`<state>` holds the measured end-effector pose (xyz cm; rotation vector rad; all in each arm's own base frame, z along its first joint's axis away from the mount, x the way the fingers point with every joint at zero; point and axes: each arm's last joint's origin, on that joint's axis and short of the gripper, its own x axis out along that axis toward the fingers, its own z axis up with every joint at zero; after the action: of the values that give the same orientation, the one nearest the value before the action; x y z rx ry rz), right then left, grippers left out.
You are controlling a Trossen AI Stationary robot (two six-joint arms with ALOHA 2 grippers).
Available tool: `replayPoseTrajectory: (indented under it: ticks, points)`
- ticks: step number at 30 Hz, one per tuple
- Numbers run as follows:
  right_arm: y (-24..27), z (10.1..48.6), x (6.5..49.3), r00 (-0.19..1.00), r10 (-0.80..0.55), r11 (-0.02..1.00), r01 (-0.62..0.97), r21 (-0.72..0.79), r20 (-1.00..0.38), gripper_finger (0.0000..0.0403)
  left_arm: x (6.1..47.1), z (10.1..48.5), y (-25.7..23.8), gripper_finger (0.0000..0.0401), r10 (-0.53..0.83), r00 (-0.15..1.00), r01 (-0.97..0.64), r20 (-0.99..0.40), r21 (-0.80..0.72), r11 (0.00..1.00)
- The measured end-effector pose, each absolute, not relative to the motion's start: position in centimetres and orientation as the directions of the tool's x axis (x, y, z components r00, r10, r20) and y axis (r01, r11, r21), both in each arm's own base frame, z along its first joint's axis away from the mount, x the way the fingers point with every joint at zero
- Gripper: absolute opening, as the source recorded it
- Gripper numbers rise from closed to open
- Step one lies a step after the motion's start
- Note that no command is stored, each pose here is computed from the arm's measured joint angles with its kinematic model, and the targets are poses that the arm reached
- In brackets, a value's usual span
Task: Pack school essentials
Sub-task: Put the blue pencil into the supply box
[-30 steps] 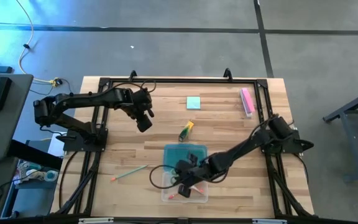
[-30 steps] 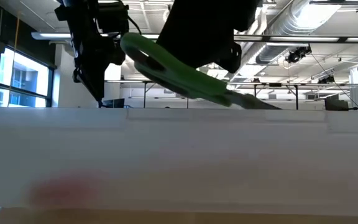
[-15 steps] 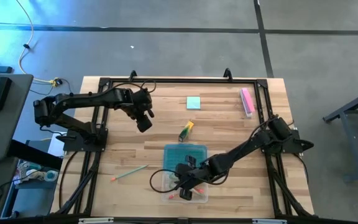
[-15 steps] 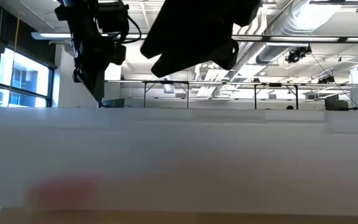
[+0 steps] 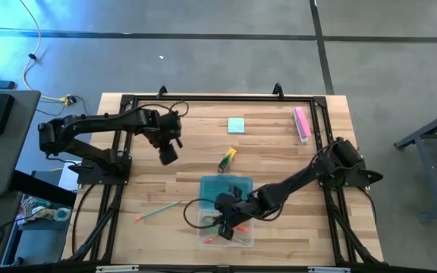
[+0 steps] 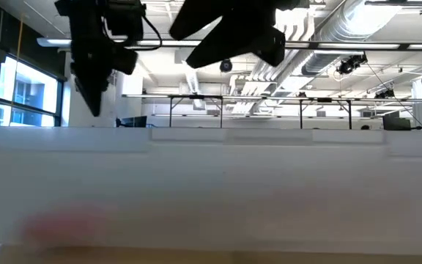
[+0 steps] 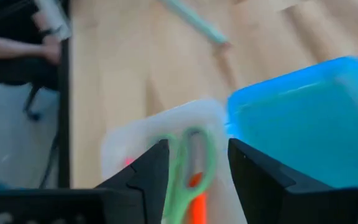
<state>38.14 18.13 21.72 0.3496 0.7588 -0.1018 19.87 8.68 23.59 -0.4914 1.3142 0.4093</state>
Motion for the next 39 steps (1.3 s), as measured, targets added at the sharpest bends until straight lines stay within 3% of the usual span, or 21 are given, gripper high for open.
replayPoseTrajectory:
  ticks: [4, 11, 19, 32, 39]
  points:
    - [16.8, 23.4, 37.4, 0.729, -0.068, 0.929, 0.295, 0.223, -0.681, 0.0146, 18.8, 24.6, 6.8, 0.0094, -0.014, 0.184, -0.500, -0.983, -0.106, 0.859]
    - [13.5, 26.2, 36.3, 0.710, -0.222, 0.876, 0.446, 0.183, -0.668, 0.0144, 16.2, 25.1, 3.4, 0.0094, -0.019, 0.269, -0.529, -0.963, -0.164, 0.833]
    - [9.7, 28.0, 36.1, 0.692, -0.290, 0.829, 0.527, 0.188, -0.661, 0.0144, 14.3, 24.4, 0.0, 0.0094, -0.102, 0.327, -0.555, -0.939, -0.278, 0.784]
    - [6.0, 28.3, 36.4, 0.653, -0.342, 0.830, 0.547, 0.108, -0.676, 0.0144, 13.5, 24.2, -6.1, 0.0095, -0.244, 0.255, -0.471, -0.936, -0.340, 0.814]
    - [5.2, 28.3, 36.4, 0.642, -0.348, 0.843, 0.533, 0.072, -0.684, 0.0144, 13.0, 24.0, -8.6, 0.0125, -0.288, 0.228, -0.458, -0.930, -0.364, 0.811]
